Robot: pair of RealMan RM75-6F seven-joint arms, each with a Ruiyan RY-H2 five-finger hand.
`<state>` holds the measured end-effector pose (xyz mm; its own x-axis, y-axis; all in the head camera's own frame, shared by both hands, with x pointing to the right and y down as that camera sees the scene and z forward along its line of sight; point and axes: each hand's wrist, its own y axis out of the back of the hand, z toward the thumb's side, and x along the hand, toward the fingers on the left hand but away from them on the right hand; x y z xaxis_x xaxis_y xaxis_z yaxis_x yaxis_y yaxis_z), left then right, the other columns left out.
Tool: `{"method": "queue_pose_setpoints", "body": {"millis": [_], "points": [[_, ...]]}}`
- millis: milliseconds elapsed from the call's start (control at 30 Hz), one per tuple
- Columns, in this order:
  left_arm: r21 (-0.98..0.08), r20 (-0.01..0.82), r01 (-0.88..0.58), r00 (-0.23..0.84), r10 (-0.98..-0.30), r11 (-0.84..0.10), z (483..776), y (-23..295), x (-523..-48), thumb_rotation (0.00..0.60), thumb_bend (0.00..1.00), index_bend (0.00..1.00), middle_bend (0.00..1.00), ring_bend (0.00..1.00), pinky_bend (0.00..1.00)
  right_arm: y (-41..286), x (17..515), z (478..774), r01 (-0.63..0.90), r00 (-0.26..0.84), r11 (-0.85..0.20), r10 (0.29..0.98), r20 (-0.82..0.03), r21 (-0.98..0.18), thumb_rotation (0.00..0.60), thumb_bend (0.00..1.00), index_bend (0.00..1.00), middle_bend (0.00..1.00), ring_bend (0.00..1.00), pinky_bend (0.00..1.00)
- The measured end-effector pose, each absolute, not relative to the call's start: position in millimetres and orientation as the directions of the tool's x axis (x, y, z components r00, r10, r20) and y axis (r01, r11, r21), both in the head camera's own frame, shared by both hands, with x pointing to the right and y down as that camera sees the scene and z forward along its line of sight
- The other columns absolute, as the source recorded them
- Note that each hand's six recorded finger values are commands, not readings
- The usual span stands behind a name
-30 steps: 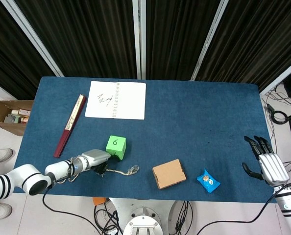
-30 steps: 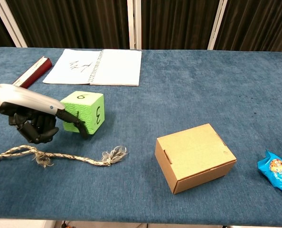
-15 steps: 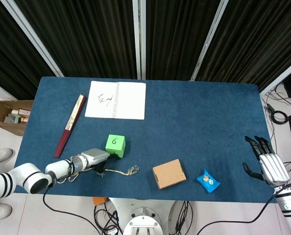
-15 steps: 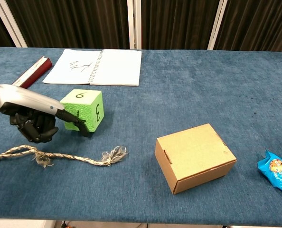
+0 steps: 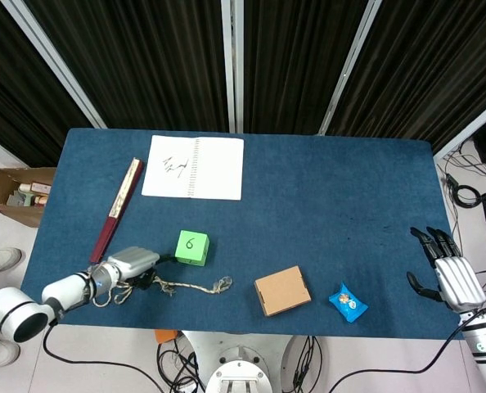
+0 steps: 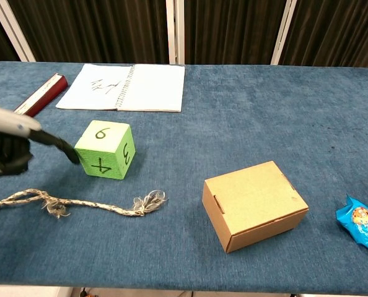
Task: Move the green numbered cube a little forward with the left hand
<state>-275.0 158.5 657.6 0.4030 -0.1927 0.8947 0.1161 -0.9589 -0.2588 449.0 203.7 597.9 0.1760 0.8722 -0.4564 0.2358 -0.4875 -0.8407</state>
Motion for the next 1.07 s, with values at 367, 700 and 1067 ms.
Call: {"method": "queue_pose_setpoints", "body": {"millis": [367,700,1067], "points": [[-0.765,0.603,-0.105,0.232,-0.763,-0.636,609,103,-354,0.600,0.21,0.17,0.26,0.26,0.28,191,455,590,0.215,0.146,-0.455,0.890,-0.432,-0.864,0.600,0.32,0.04,0.13,0.00,0.01],[-0.937,0.348,0.010,-0.017,-0.937,-0.348,589,160,-470,0.600,0.21,0.15,0.11,0.14,0.18,184,462,590,0.059,0.074,-0.404,0.914,-0.399,-0.913,0.600,0.33,0.04,0.05,0.00,0.00],[-0.929,0.369,-0.032,-0.038,-0.929,-0.368,578,225,-465,0.600,0.21,0.15,0.12,0.14,0.18,201,446,590,0.127,0.113,-0.370,0.927,-0.357,-0.920,0.600,0.34,0.04,0.06,0.00,0.00]]}}
